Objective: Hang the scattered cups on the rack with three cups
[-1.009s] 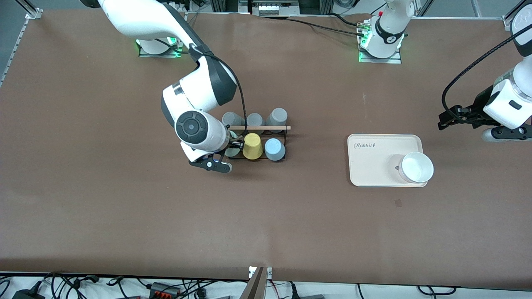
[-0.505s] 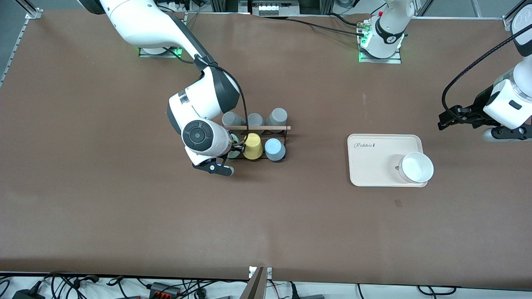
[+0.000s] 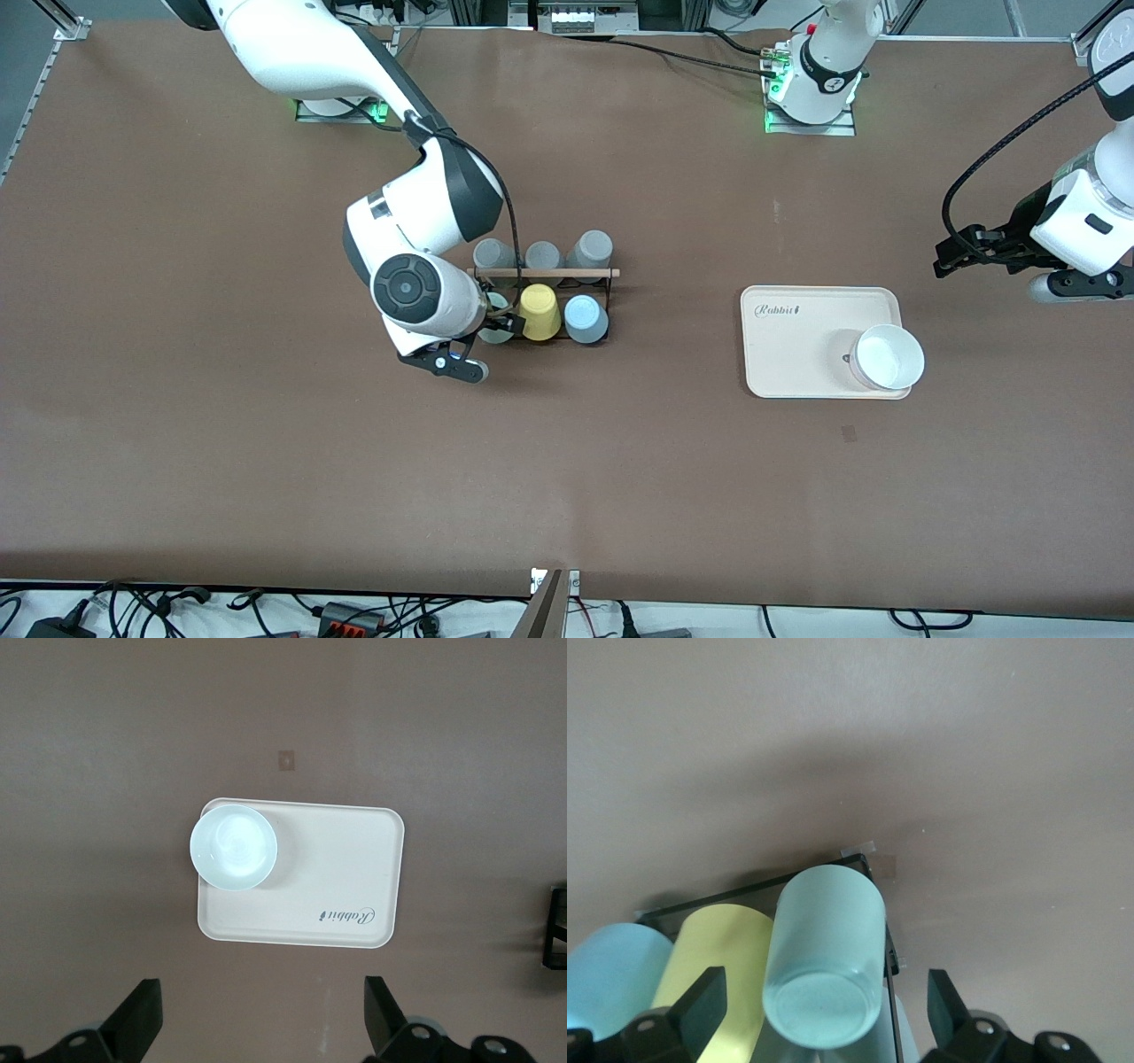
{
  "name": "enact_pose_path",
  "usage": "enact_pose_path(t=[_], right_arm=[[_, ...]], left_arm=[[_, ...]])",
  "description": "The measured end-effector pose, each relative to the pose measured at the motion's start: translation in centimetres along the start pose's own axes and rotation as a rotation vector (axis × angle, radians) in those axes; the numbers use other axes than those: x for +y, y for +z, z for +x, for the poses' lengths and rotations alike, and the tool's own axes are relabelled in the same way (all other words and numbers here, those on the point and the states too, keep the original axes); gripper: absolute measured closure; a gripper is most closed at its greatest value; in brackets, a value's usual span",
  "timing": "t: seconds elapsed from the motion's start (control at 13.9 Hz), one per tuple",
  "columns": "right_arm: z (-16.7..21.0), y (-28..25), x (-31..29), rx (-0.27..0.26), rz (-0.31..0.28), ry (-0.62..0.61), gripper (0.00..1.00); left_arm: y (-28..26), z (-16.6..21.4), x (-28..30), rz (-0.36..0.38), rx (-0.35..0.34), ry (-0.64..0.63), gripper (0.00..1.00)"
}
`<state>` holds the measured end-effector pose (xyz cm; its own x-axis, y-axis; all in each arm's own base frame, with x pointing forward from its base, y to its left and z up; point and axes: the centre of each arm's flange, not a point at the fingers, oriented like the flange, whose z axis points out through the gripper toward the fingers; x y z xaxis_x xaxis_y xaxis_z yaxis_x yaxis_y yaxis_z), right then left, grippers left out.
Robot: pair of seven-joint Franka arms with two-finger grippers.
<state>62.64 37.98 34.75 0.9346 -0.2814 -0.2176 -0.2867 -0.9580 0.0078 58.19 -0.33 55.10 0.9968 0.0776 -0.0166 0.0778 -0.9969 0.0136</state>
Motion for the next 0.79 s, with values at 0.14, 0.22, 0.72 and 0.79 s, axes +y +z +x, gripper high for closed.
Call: enact_pose_path(t=[0.14,0.22,0.72,0.79], right_arm=[[1.3,-4.5,1.9,0.02,0.022,0.028,0.0],[2.4,-7.0,3.6,0.035,0.038,0.05,0.0],[12.3,-18.5,23.7,0.192,0.047,-0.096,0.0],[12.2,-20.0,25.9,0.201,0.03,-0.116,0.0]], left_arm=[[0.0,0.0,-0.1,0.0,0.0,-0.001,0.0],[0.0,0.0,-0.1,0.0,0.0,-0.001,0.0],[0.0,0.0,-0.1,0.0,0.0,-0.001,0.0],[0.0,0.0,-0.1,0.0,0.0,-0.001,0.0]])
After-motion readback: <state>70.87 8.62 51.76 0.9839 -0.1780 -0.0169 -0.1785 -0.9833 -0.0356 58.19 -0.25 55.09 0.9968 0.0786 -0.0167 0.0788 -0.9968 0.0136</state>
